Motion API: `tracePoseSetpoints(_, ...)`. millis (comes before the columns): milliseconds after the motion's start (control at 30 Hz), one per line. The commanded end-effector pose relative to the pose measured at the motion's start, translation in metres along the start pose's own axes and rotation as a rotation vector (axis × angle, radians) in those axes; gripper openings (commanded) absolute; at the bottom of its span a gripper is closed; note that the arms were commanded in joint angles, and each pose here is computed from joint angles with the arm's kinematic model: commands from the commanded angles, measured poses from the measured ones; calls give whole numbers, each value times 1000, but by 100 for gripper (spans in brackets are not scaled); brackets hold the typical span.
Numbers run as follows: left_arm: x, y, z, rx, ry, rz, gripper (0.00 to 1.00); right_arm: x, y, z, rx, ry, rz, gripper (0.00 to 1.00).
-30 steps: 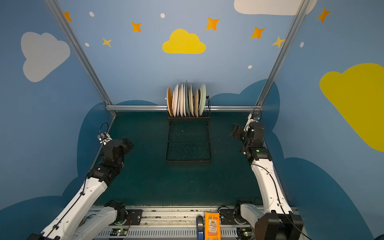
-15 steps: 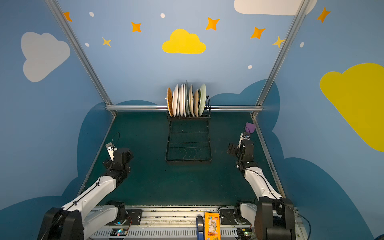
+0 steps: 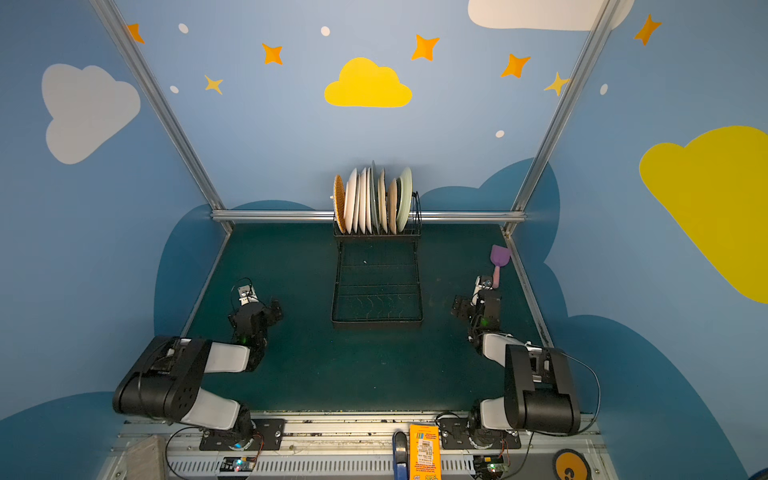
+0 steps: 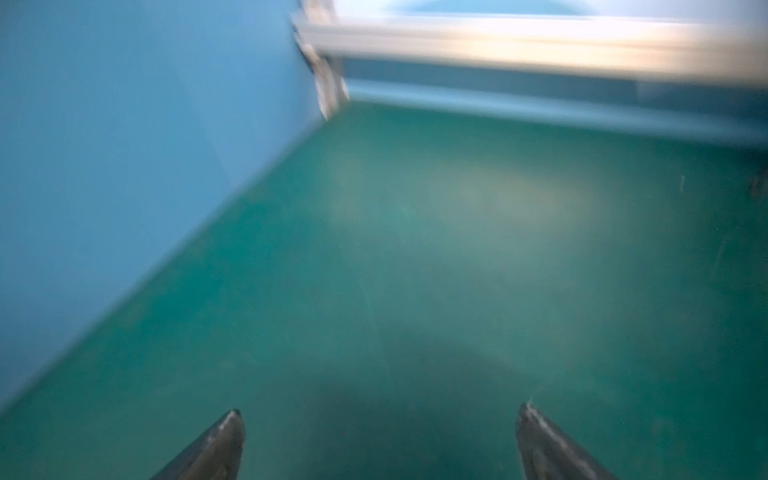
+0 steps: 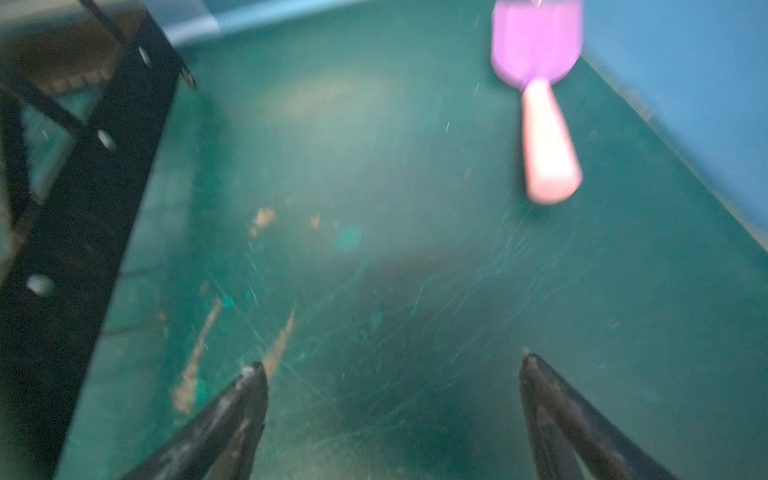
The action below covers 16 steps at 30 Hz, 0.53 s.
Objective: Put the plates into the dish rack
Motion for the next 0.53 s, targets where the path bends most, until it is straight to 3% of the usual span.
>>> tracePoseSetpoints(0,-15,-4,-33,48,-29,49,100,-3,9,-25,27,-37,-63,92)
tracePoseSetpoints(500,-19,-3,-33,61,-2,66,100,-7,17,-27,68,-3,-30,92)
Point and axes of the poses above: each gripper's point midway between its finger pads, its own x axis back along the fingers, its own y axis along the line the jaws close on, z = x × y, the point moved 7 cm from there along x, back along the fingers, and after that the axes turned 1 degree about -x, right-handed, at the moved point
